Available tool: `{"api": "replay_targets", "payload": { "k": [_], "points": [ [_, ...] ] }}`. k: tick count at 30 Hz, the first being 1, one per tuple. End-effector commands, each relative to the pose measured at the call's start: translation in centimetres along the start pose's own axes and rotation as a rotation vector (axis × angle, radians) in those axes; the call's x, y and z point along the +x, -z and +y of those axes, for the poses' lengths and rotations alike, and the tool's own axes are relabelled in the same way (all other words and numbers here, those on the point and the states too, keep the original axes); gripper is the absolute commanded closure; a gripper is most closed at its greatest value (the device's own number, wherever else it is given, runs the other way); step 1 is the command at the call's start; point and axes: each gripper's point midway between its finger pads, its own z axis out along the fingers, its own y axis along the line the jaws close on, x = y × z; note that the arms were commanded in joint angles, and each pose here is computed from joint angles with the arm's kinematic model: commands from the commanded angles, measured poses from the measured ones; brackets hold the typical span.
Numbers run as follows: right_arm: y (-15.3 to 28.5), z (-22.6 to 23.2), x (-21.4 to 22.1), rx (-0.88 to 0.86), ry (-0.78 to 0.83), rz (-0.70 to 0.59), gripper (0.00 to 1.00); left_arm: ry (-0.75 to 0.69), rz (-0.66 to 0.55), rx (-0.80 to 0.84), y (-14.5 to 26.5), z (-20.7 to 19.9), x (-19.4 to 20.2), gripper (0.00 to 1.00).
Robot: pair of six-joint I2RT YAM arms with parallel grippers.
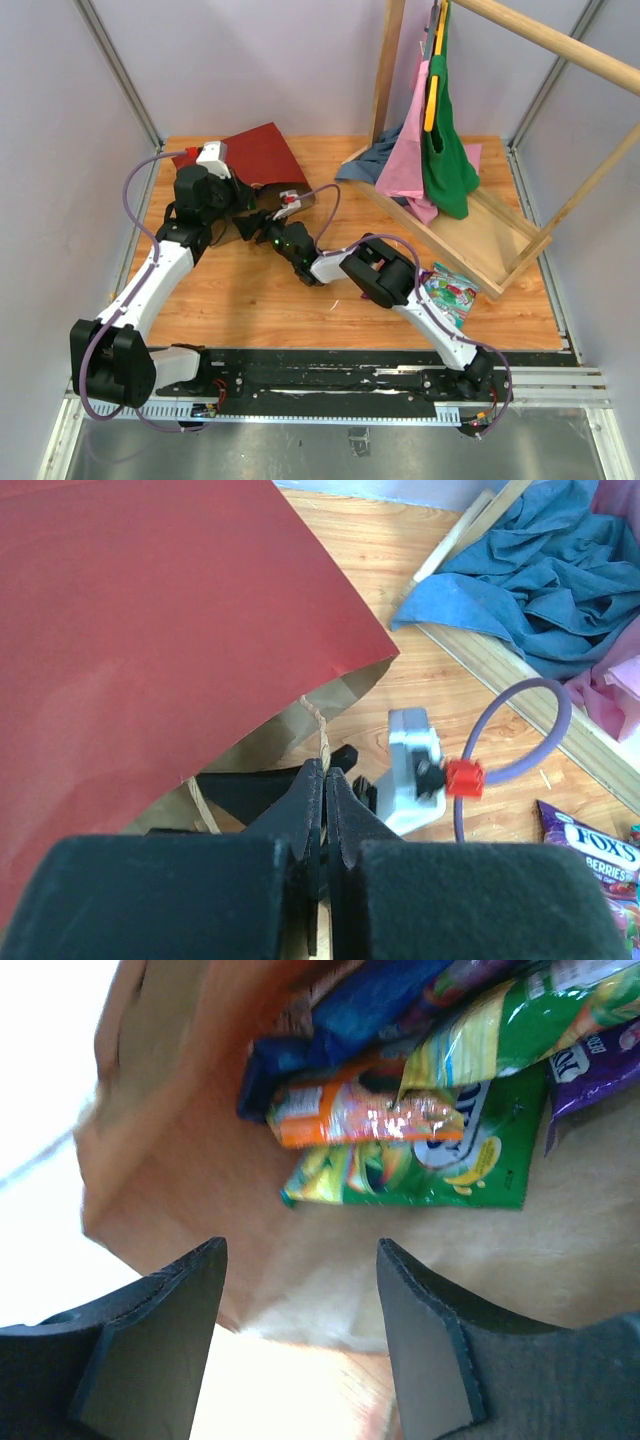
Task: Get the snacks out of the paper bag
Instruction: Take out the snack from the paper bag.
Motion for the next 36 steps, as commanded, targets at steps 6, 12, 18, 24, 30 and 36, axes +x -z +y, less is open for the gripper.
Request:
{"api": "replay_targets", "payload": {
  "k": [6, 12, 18, 24, 30, 36],
  "points": [
    [-2.0, -1.4, -5.6, 0.091, -0.507, -0.185, 0.35, -0.013, -0.099, 0.051, 1.2, -1.7, -3.4, 0.99],
    [-2.9, -2.9, -4.7, 0.190, -0.635, -0.168, 0.33, -0.014, -0.099, 0.059, 1.4, -1.9, -3.6, 0.99],
    [-2.9, -4.4, -4.3, 0.289, -0.676, -0.177, 0.34, -0.012, -0.095, 0.064, 1.4, -2.0, -3.5, 0.99],
    [-3.0, -6.4, -3.1, 0.390, -0.674, -0.157, 0.40, -0.014, -0.096, 0.070, 1.5, -2.1, -3.6, 0.99],
    [-4.5, -6.7, -3.0, 0.375, -0.671, -0.171, 0.42, -0.016, -0.095, 0.072, 1.5, -2.2, -3.6, 1.00],
    [-5.4, -7.6, -1.9, 0.400, -0.689, -0.160, 0.42, -0.019, -0.094, 0.068, 1.5, -2.1, -3.6, 0.99]
  ]
}}
